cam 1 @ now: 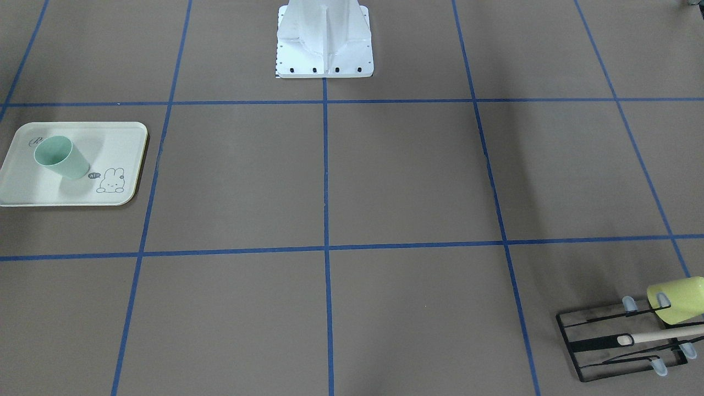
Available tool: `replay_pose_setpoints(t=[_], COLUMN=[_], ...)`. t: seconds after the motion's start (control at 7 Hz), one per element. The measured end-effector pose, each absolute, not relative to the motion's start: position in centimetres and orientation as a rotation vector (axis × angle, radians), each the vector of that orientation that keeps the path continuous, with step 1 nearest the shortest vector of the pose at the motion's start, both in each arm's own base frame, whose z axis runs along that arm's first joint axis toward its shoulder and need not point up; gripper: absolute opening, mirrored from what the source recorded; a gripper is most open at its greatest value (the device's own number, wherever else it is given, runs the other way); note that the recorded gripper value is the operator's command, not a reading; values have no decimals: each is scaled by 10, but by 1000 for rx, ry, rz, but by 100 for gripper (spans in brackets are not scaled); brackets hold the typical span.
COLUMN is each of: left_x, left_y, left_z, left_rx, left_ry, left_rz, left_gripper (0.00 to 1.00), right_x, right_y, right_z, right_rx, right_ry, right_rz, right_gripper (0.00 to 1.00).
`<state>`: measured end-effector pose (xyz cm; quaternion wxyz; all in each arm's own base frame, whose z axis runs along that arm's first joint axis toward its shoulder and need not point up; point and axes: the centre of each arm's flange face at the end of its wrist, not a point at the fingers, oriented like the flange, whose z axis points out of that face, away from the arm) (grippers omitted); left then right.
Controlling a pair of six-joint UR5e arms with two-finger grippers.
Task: Left arm grabs green cup and hands to right arm on tray
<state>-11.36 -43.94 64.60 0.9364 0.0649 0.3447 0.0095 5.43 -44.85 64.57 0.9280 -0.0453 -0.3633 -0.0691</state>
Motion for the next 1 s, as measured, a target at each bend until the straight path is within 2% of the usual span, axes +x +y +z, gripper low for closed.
replay_pose_setpoints(t=[1.0], left_x=[-99], left_y=[-440], left_z=[636], left_rx=[112], left_ry=[717], left_rz=[-17], left_gripper=[100], right_x=[54], right_y=[-454], right_z=[635], right_rx=[-71], right_ry=[-748], right_rz=[-144], right_gripper=[99])
